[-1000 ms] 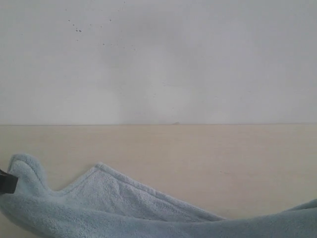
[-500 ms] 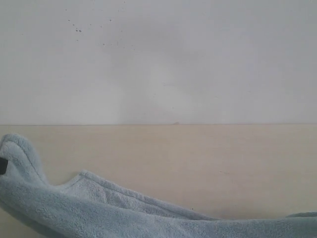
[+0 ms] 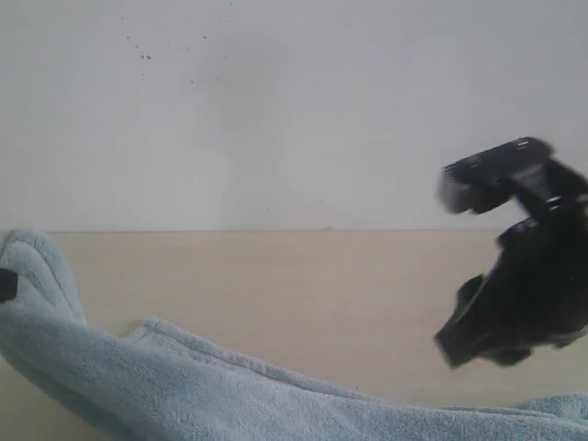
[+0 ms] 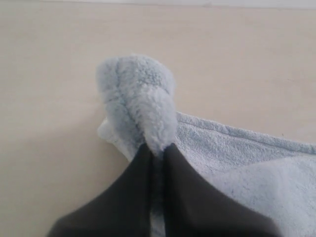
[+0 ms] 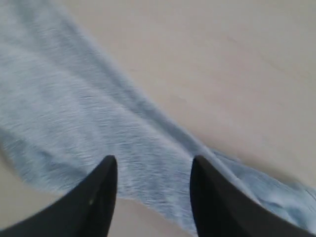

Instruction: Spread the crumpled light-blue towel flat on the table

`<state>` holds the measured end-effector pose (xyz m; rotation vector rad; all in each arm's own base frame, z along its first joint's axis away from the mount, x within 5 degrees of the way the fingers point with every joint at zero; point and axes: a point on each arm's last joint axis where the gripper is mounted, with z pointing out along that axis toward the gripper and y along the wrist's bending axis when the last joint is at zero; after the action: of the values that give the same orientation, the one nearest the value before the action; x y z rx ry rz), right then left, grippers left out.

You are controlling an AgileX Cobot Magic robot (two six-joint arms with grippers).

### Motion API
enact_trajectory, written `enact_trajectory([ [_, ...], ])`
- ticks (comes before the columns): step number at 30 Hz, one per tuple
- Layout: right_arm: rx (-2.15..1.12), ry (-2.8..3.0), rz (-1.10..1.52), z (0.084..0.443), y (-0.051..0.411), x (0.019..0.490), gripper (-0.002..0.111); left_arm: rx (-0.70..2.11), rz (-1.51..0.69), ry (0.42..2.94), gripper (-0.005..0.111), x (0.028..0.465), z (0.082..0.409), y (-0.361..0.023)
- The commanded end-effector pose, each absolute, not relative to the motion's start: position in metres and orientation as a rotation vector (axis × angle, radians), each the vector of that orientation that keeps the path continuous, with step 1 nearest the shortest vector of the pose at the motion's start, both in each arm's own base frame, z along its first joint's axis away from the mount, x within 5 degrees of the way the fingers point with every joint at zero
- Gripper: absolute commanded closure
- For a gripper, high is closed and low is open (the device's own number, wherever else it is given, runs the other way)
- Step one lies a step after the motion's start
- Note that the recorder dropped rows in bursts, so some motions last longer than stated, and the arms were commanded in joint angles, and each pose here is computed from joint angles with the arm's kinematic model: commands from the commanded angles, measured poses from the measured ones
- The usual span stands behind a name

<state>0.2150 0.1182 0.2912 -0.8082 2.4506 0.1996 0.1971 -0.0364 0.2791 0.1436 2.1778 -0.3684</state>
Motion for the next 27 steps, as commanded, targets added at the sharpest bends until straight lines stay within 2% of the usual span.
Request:
enact_trajectory([
  [1, -1.282, 2.335, 0.110, 0.269, 0.154, 0.194, 0.064, 0.135, -0.271, 2.113, 0.103, 0.200, 0.283, -0.029],
  [4, -1.297, 2.362, 0.156, 0.250, 0.166, 0.186, 0.064, 0.113, -0.209, 2.105, 0.103, 0.207, 0.280, -0.022],
  [12, -1.509, 2.260, 0.300, 0.215, 0.204, 0.154, 0.064, 0.008, -0.273, 2.242, 0.103, 0.228, 0.250, -0.022],
  [19, -1.369, 2.327, 0.399, 0.186, 0.233, 0.157, 0.064, -0.012, -0.283, 2.254, 0.103, 0.230, 0.246, -0.022],
  [27, -1.276, 2.511, 0.338, 0.141, 0.240, 0.165, 0.064, -0.039, -0.305, 2.252, 0.103, 0.230, 0.247, -0.022],
])
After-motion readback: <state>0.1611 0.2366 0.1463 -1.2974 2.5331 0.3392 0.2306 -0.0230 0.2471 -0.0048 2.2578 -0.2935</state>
